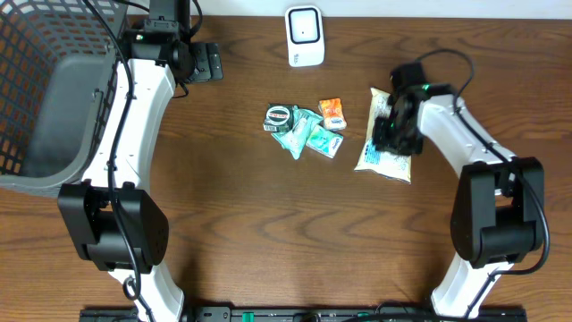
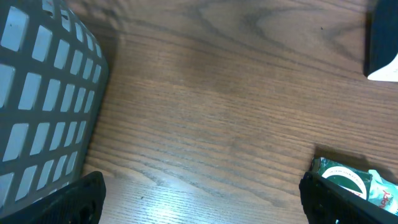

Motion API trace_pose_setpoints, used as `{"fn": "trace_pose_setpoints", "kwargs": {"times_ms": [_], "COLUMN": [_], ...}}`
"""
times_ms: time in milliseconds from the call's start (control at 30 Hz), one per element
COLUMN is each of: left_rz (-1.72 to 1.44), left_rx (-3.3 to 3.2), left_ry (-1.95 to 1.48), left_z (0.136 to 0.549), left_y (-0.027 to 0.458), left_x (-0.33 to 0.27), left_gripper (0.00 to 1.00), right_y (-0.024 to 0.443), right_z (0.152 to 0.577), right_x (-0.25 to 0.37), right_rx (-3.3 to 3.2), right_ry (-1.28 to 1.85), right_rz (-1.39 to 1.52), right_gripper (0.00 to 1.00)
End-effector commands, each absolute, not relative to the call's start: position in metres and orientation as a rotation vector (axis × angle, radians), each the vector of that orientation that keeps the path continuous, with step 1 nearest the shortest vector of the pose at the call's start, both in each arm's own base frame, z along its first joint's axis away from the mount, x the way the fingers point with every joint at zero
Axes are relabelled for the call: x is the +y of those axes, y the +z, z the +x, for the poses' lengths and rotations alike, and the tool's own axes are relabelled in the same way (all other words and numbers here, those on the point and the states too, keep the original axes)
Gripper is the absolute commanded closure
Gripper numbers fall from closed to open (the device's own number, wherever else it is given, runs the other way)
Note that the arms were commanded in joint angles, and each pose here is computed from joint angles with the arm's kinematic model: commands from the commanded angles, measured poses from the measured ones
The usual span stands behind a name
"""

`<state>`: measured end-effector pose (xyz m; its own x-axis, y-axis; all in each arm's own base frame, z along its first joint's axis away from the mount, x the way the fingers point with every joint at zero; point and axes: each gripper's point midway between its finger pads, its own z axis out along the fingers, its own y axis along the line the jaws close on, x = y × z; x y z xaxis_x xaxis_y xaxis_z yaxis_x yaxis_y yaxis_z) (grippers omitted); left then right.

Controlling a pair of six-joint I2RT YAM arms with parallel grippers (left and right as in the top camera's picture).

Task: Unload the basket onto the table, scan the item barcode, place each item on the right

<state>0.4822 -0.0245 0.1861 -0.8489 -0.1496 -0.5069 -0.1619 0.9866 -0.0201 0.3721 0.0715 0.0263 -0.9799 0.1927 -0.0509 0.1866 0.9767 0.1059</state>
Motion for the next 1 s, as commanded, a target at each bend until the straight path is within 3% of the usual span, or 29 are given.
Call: {"fn": "trace_pose_setpoints", "kwargs": {"times_ms": [0, 267, 533, 967], "left_rz": [-0.243, -0.243, -0.243, -0.243], "left_rx": [2.568, 2.568, 2.568, 2.568], "left_ry": [0.031, 0.031, 0.031, 0.031], "left_z": [0.482, 0.482, 0.482, 0.482], "left_y": [0.2, 0.2, 0.2, 0.2], "left_x": [-0.023, -0.023, -0.023, -0.023], "left_gripper": [0.02, 0.02, 0.02, 0.02], "right_y": [0.013, 0.052, 0.098, 0.032], "right_z": [0.356, 0.38, 0.437, 0.466], "right_x": [0.079, 0.063, 0.052, 0.045], "right_rx": [3.101, 3.042, 2.824, 2.695], "right_ry": [0.154, 0.031, -0.016, -0.067], "right_rz": [0.245, 0.212, 0.239, 0.271], "right_gripper": [0.7, 0.72, 0.62, 0.61]}}
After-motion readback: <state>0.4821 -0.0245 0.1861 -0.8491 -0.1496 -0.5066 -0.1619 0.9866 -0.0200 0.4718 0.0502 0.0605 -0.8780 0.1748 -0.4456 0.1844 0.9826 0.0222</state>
